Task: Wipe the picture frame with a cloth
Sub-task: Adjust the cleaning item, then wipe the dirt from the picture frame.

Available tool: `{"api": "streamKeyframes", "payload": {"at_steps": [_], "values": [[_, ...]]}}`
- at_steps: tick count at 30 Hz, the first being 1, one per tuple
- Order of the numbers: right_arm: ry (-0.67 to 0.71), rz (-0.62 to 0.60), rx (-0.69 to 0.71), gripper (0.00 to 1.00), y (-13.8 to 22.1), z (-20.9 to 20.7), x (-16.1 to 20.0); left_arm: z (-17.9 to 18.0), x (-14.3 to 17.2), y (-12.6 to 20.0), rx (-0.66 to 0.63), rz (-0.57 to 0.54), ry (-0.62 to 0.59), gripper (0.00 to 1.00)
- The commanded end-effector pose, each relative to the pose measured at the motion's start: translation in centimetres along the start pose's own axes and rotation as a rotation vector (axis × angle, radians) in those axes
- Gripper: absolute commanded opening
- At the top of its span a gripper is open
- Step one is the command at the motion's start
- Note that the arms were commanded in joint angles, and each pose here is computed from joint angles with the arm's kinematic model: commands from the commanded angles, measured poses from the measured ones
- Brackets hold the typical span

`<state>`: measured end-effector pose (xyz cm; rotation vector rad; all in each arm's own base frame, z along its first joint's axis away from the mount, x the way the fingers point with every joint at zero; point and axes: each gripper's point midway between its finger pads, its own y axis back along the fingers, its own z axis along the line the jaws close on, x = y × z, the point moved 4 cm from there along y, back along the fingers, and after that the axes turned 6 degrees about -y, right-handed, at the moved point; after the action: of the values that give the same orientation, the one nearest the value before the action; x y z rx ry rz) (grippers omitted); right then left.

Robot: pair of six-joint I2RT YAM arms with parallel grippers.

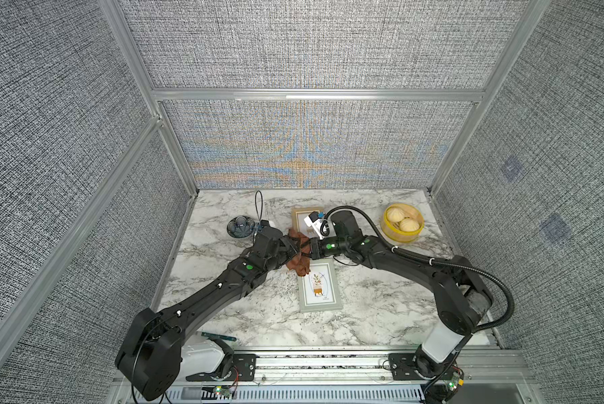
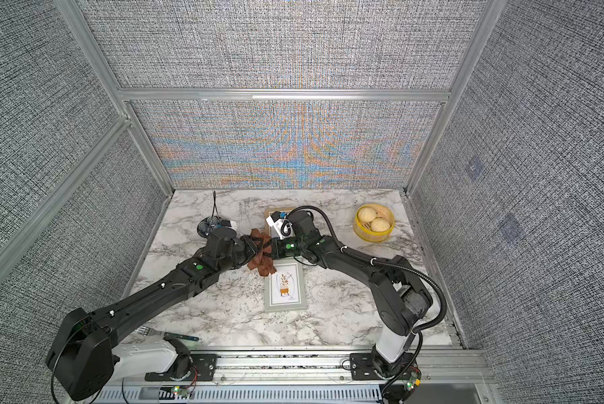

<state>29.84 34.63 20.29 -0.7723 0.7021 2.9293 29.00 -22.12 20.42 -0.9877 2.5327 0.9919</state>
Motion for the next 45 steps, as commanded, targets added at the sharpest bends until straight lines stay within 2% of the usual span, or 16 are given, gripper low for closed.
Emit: {"api": "streamKeyframes", "payload": {"at_steps": [1,3,7,9,11,14,18,20,23,24,31,37,45], "values": [[0.049,-0.013,0.027,0.07,0.9,0.4,0.0,-0.6,-0.2,-0.2,0.039,0.004,-0.001,0.14],[0.065,-0.027,0.084,0.20,1.9,-0.2,0.4,0.0,-0.4,-0.3,0.009,0.004,-0.014,0.02],[0.079,-0.090,0.270,0.57,4.8,-2.8,1.3,2.1,-0.9,0.5,-0.117,0.006,-0.094,0.00],[0.062,-0.127,0.415,0.67,6.4,-5.3,2.3,3.4,-1.1,1.6,-0.223,0.016,-0.157,0.00],[0.036,-0.160,0.550,0.70,8.1,-7.6,3.0,4.9,-1.5,3.5,-0.363,0.017,-0.234,0.00],[-0.003,-0.147,0.674,0.70,9.4,-10.2,3.9,6.1,-2.1,6.2,-0.497,0.021,-0.362,0.00],[-0.045,-0.054,0.742,0.63,8.7,-12.0,4.8,6.9,-2.8,9.1,-0.622,0.042,-0.475,0.00],[-0.074,-0.016,0.757,0.58,7.9,-13.0,5.2,6.8,-2.8,9.7,-0.638,0.069,-0.517,0.00],[-0.111,0.021,0.771,0.51,7.0,-14.2,5.8,7.5,-3.6,11.2,-0.753,0.050,-0.537,0.00],[-0.119,0.028,0.769,0.48,6.8,-14.4,5.9,7.5,-3.6,11.2,-0.755,0.052,-0.543,0.00],[-0.156,0.059,0.704,0.38,4.8,-14.7,5.7,8.1,0.0,5.8,-0.629,0.204,-0.473,0.00],[-0.186,0.081,0.637,0.37,3.7,-14.8,6.3,7.9,2.8,1.5,-0.527,0.249,-0.414,0.00],[-0.206,0.112,0.681,0.24,3.7,-16.1,7.4,7.4,5.1,-2.0,-0.399,0.293,-0.348,0.00]]}}
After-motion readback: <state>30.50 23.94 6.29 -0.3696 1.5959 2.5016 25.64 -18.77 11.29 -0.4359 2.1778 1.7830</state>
